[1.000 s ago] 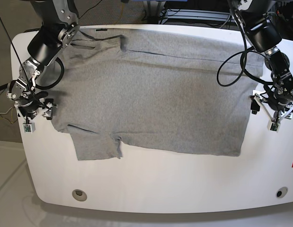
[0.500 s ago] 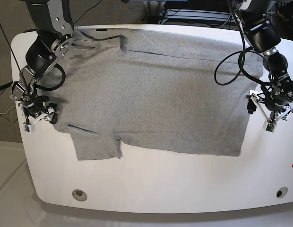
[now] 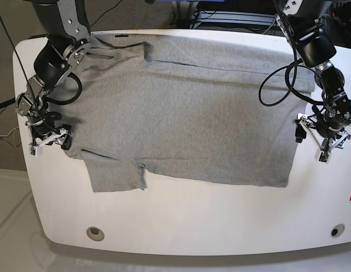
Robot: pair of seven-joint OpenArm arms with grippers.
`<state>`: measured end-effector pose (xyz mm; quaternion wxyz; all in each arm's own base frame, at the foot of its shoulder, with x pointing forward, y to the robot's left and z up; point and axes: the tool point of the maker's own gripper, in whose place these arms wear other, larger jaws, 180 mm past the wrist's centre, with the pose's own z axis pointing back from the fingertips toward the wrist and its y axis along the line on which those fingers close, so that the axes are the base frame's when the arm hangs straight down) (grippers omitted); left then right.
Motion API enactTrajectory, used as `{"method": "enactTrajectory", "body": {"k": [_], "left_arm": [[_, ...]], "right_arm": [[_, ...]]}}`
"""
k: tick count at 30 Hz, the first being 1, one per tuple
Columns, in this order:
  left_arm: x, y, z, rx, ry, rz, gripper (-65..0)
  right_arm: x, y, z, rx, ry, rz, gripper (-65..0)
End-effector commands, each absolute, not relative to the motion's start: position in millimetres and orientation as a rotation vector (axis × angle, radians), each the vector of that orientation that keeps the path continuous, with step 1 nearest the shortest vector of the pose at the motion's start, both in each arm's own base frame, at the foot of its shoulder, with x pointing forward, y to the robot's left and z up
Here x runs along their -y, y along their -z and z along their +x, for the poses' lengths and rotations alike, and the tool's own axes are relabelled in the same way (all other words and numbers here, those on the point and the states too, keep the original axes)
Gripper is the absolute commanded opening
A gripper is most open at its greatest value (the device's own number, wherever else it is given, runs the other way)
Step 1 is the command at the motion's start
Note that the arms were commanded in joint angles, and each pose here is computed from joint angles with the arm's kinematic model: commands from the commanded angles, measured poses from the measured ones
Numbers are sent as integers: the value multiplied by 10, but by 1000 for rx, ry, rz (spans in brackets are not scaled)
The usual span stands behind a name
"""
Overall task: Fold the T-shirt properly
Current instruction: 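Release the folded edge and move both grippers toward the shirt's sides, then lower both grippers to the shirt's side edges near the hem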
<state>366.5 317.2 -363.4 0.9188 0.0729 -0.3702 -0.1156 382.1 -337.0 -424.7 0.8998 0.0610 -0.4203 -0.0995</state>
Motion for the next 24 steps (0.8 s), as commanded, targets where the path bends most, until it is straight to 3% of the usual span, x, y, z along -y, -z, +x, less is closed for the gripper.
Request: {"method": "enactTrajectory", "body": {"k": [1, 24], "left_arm": [[-3214, 3335, 3876, 848, 246, 172, -141], [-2935, 3247, 4136, 903, 322, 133, -141]], "right_arm": [[3359, 4336, 3735, 806, 186, 118, -254], [3073, 4368, 3528, 742, 123, 74, -256]]}}
